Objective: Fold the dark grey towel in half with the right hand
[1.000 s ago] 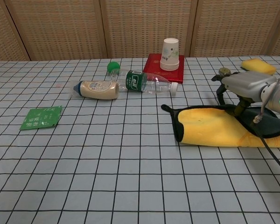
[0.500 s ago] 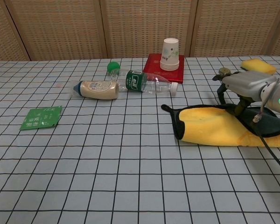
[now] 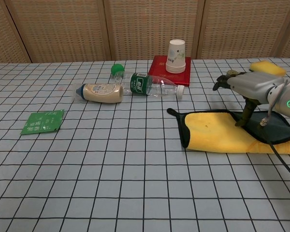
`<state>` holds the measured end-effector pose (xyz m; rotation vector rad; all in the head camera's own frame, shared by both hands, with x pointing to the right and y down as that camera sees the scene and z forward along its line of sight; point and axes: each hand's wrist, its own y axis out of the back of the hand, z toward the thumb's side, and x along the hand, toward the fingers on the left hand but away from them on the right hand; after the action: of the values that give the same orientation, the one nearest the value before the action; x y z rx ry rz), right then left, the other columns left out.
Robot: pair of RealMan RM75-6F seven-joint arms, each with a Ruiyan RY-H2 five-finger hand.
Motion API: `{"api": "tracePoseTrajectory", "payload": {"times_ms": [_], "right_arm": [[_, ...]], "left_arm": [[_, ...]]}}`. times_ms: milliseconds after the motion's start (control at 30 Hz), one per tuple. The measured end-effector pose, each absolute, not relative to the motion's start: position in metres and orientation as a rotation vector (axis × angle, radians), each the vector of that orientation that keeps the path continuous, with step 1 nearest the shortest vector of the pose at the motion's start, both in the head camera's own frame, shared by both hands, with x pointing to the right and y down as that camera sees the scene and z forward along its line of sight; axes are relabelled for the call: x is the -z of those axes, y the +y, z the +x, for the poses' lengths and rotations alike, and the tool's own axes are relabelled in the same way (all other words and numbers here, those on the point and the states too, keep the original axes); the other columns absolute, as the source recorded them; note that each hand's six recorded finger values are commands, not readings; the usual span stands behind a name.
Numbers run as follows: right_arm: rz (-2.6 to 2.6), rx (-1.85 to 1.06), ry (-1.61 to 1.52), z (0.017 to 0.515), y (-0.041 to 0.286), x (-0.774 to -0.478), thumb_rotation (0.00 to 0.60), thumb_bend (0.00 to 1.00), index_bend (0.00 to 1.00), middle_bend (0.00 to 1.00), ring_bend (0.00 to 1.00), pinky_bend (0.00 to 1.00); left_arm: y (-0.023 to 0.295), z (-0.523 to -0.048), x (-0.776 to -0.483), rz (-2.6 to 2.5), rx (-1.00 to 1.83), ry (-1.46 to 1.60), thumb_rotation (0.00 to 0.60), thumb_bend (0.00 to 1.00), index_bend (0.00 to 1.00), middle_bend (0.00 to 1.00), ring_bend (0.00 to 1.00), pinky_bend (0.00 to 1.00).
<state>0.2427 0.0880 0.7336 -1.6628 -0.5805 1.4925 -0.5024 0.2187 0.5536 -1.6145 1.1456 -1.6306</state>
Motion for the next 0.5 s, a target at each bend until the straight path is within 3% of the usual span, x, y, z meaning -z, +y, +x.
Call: {"api": "tracePoseTrajectory", "payload": {"times_ms": [167,333,500], "right_arm": [[-1.665,-1.424,-0.639,0.237,0.084,-0.716,0.6,0.0,0.13,0.0,0.0,0.0],[-1.688,-1.358,-0.69,0.238,0.084,-0.692,0.6,0.01,0.23,0.0,0.0,0.0],[-1.717,-1.32,-0.698,0.25,0.095,-0.67,0.6,0.07,0.33,0.0,0.0,0.0]], "left_arm": [[0.219,-0.502,-0.553,-1.616,1.627,1.146,0.6,0.0,0.0,0.0,0.0,0.0],[0.219,-0.501,-0.553,-1.619,1.624,1.145,0.6,0.0,0.0,0.0,0.0,0.0],[0.219,-0.499,-0.552,-1.626,1.614,1.141,0.6,0.0,0.0,0.0,0.0,0.0]]}}
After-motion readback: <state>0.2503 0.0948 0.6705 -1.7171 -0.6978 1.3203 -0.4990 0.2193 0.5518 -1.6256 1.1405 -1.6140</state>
